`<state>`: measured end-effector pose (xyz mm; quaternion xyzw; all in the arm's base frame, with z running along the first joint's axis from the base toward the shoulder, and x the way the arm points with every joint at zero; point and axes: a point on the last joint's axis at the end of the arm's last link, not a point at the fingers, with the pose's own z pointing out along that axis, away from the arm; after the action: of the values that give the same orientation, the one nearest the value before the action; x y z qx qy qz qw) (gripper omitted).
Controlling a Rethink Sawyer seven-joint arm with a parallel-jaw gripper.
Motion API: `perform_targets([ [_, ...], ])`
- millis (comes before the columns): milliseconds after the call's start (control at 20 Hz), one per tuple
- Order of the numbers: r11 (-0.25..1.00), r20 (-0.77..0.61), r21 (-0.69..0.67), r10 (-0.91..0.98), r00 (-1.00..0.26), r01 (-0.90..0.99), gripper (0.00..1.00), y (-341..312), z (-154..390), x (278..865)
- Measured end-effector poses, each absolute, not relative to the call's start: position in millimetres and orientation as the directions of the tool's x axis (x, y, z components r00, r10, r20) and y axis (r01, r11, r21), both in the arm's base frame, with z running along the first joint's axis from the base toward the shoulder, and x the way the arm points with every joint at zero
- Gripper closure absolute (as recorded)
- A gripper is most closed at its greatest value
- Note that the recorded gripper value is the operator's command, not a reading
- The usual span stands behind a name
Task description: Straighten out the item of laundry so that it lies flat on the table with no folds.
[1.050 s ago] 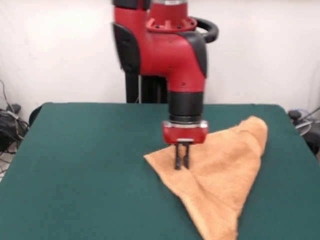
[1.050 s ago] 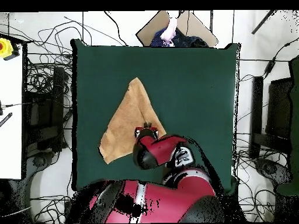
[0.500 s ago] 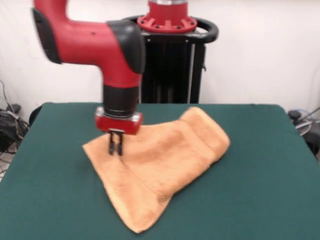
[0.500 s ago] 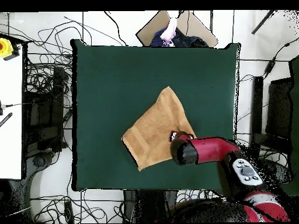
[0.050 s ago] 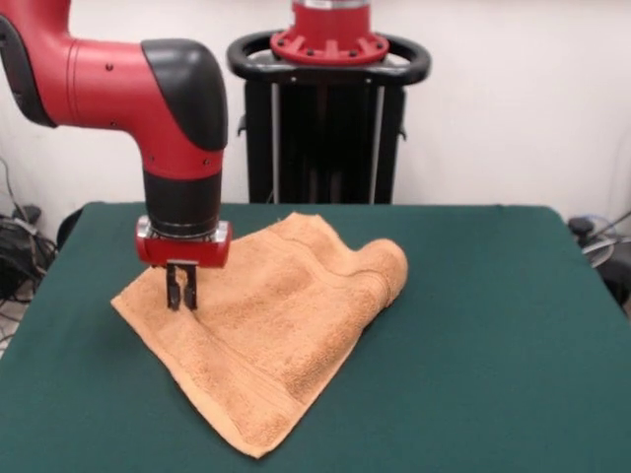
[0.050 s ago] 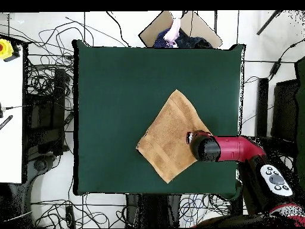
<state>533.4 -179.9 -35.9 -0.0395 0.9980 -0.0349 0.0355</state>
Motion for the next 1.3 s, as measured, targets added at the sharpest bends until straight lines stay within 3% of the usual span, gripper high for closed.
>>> perform_targets([
  [1300, 0.993, -0.094, -0.062, -0.111, -0.989, -0.105, 1.0, -172, -33, 548],
])
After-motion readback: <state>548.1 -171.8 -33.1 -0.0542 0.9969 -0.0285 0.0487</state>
